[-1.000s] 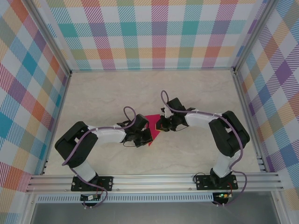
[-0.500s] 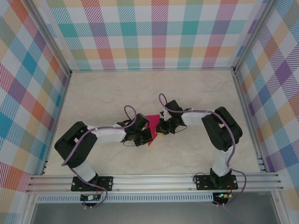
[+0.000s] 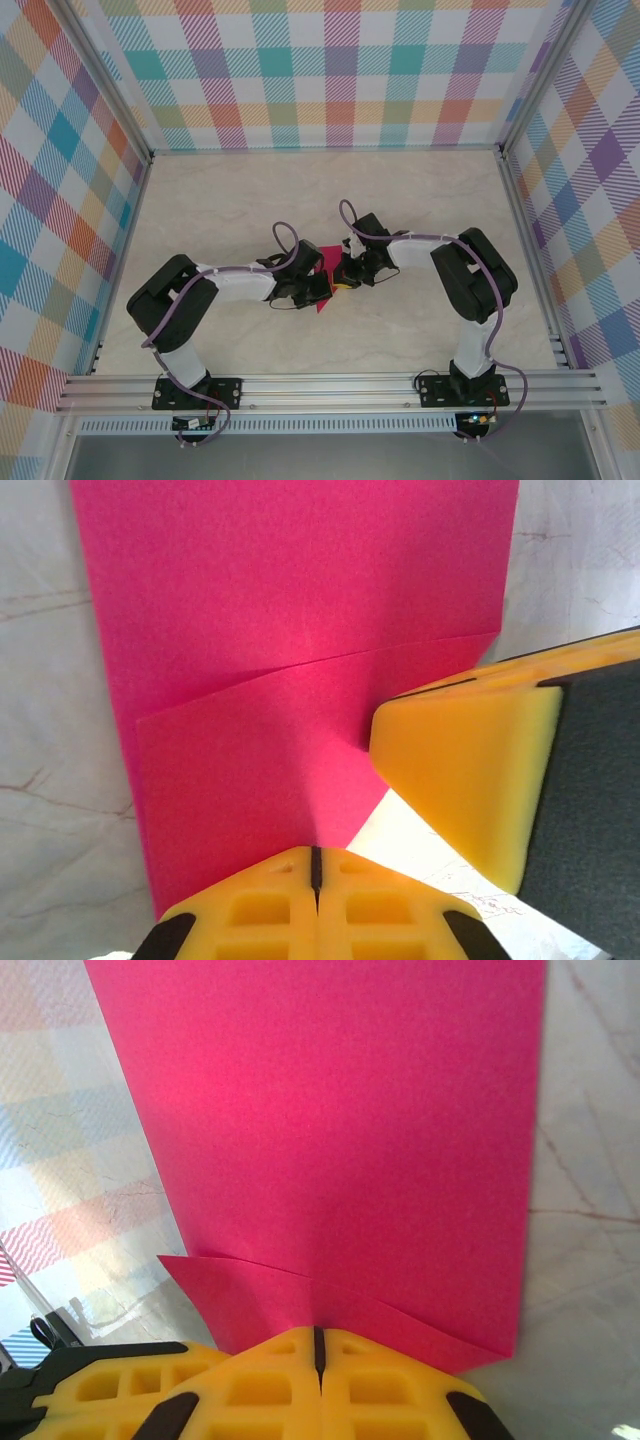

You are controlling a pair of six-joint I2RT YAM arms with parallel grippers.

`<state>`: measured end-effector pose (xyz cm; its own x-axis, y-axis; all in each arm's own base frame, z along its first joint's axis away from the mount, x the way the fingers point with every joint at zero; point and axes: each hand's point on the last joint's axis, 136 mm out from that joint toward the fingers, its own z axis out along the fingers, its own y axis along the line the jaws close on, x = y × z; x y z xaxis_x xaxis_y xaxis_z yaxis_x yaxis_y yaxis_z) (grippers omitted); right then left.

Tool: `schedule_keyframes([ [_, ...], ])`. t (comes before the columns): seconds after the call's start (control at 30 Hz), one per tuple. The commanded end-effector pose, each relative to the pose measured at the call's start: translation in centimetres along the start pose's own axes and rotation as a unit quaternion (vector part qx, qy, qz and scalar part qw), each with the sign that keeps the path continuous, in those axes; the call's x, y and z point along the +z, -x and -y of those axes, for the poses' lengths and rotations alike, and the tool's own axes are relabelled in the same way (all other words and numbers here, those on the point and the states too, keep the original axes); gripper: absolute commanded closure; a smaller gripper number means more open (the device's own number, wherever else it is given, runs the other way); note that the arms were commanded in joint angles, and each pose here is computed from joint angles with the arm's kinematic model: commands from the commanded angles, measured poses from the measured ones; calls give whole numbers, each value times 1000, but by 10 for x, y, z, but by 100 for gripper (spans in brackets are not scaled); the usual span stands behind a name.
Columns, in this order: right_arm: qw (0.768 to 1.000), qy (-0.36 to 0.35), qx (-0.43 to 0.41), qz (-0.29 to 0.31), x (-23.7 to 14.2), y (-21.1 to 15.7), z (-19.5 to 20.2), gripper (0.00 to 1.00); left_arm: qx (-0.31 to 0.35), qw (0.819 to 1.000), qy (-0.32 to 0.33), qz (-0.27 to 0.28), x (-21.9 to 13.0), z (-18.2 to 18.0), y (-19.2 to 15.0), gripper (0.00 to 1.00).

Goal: Fold a paper plane with a square sheet of paper (pick it up from the middle)
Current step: Third fold the triangle at the center of the table.

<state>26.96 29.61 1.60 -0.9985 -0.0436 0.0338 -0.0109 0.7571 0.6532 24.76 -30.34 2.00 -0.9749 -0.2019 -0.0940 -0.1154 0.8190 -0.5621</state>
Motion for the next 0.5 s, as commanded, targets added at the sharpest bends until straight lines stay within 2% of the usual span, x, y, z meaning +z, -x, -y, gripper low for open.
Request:
schedule_keyframes([
  [0.0, 999, -46, 24, -6, 10, -2, 26, 98, -4, 999, 33, -23, 5, -26, -16, 100],
  [0.23, 998, -52, 24, -6, 10, -1, 27, 98, -19, 996, 56, -70, 1, -62, -54, 99],
  [0.47, 998, -62, 29, -11, 13, -2, 33, 98, 9, 991, 67, -118, -8, -68, -82, 98],
])
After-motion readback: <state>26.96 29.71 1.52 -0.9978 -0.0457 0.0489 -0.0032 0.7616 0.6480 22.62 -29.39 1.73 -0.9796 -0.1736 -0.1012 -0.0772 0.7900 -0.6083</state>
